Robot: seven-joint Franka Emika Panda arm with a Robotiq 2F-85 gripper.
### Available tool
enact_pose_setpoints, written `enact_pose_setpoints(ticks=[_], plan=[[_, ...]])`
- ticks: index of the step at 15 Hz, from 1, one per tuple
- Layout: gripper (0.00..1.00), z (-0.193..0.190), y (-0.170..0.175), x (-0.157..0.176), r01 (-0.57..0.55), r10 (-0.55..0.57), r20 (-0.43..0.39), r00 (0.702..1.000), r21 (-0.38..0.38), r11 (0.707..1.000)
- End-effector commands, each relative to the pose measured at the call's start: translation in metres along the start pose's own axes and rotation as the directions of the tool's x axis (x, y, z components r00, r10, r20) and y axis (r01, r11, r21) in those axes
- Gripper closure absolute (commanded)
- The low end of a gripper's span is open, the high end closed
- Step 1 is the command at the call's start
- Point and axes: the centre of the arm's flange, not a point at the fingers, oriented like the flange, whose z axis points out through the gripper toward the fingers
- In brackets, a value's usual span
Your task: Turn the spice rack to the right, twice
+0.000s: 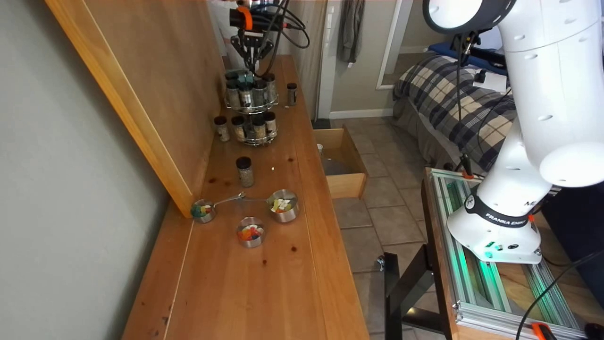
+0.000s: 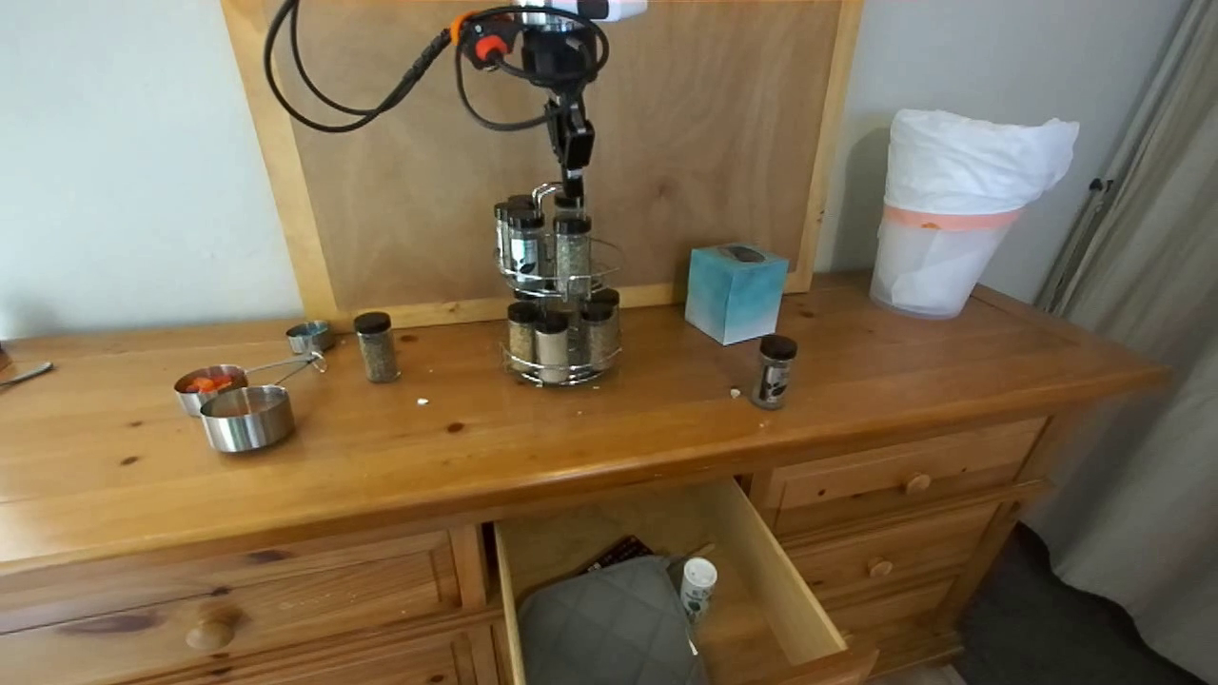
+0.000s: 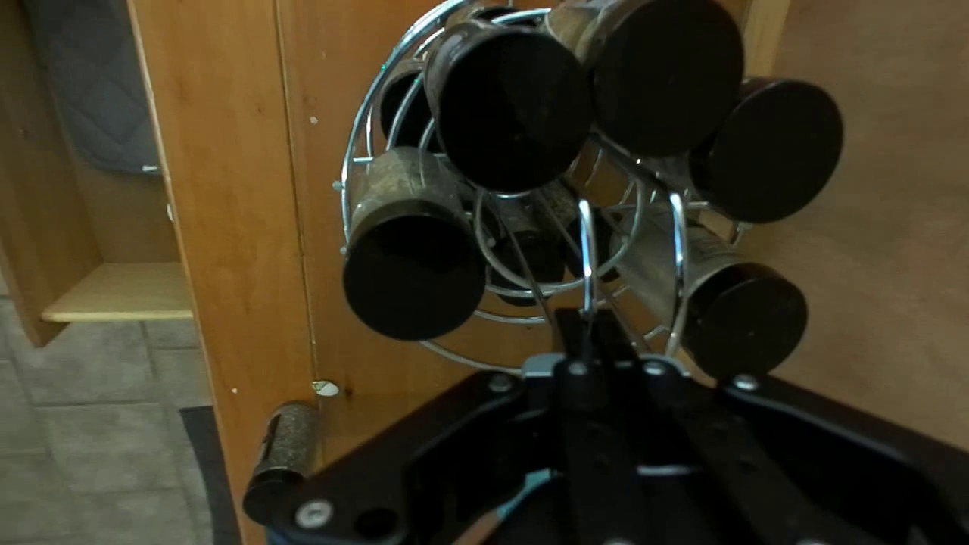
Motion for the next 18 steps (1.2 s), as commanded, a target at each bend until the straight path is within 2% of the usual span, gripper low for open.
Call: enact_pose_setpoints(ticks=[1, 5, 9, 13, 18], plan=[[0.97, 0.001, -0.009, 0.002, -0.174, 0.173, -0.015, 0.985, -0.087, 0.981], [0.99, 0.0, -0.008, -0.001, -0.353, 0.356, -0.003, 0.934, -0.141, 0.925], [0.99, -0.002, -0.007, 0.0, -0.519, 0.529, 0.012, 0.849, -0.179, 0.836], [0.99, 0.0, -0.006, 0.006, -0.676, 0.687, -0.007, 0.727, -0.183, 0.714], [0.99, 0.002, -0.003, 0.018, -0.839, 0.846, -0.031, 0.532, -0.152, 0.523]])
